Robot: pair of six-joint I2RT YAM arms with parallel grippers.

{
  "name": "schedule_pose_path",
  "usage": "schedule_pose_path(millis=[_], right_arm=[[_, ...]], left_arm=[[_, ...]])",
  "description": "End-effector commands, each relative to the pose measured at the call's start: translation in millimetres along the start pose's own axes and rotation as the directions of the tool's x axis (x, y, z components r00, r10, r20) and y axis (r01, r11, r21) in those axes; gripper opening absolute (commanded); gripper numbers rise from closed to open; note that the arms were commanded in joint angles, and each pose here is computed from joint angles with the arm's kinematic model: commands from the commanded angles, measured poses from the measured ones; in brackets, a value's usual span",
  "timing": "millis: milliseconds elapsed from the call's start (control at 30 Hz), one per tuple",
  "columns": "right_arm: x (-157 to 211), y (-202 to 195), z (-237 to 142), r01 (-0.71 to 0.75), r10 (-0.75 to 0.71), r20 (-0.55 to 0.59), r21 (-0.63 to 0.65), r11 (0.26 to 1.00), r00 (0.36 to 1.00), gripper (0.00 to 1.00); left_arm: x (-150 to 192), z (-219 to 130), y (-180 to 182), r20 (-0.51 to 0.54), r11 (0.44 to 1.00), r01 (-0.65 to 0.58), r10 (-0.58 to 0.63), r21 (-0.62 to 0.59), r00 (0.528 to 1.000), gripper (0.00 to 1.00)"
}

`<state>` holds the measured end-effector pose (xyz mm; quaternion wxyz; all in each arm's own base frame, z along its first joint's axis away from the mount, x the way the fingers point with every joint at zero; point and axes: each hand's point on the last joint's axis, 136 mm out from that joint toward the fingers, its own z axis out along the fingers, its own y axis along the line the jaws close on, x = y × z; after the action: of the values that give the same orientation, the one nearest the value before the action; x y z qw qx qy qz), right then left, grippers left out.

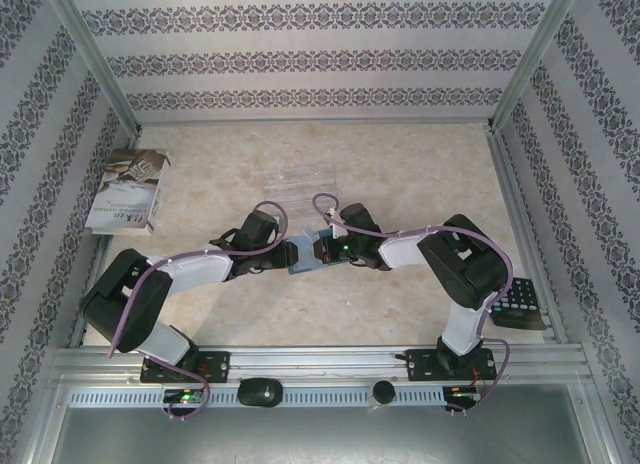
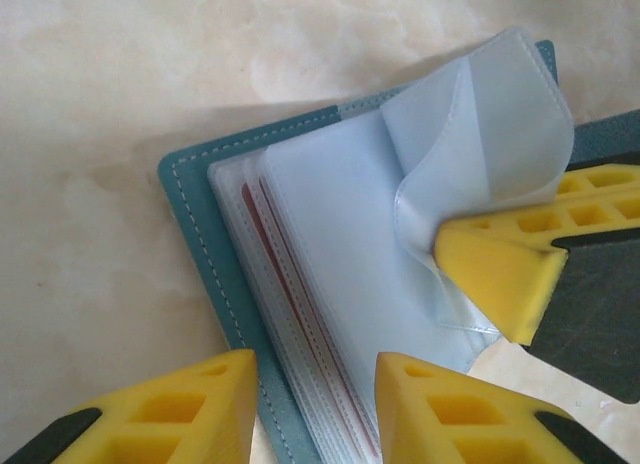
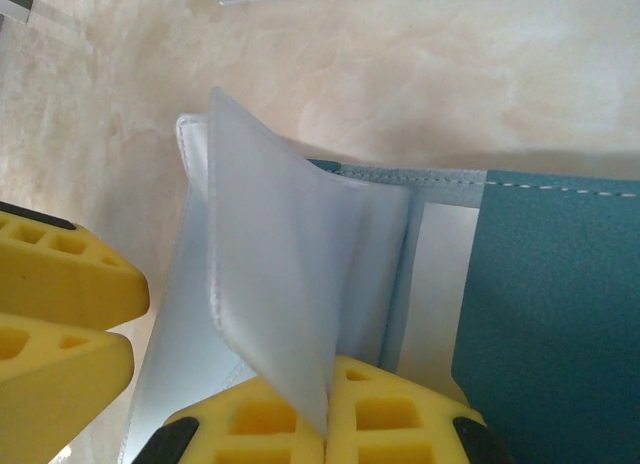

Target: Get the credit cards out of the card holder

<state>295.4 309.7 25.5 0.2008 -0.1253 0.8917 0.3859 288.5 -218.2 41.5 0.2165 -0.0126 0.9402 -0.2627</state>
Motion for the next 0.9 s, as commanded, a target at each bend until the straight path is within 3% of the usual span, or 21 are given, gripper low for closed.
schedule_pose_path(millis=[0, 300, 867], right_arm=[[28.2, -14.7, 4.3, -0.058, 0.06, -0.082, 0.031, 0.998, 0.995, 0.0], [23.6, -16.8, 4.6, -0.065, 0.068, -0.068, 0.045, 0.997, 0.995, 0.0], [25.7, -14.2, 7.5, -0.048, 0.052, -0.083, 0.056, 0.997, 0.995, 0.01]], left_arm=[[-1.1, 0.4, -1.3, 0.001, 0.999, 0.026, -0.026, 0.035, 1.0, 0.36], [1.4, -8.0, 19.2, 0.001, 0.996, 0.021, -0.021, -0.09, 1.0, 0.31], [-3.6, 5.7, 6.3, -0.012, 0.999, 0.035, -0.035, -0.027, 0.999, 0.32]])
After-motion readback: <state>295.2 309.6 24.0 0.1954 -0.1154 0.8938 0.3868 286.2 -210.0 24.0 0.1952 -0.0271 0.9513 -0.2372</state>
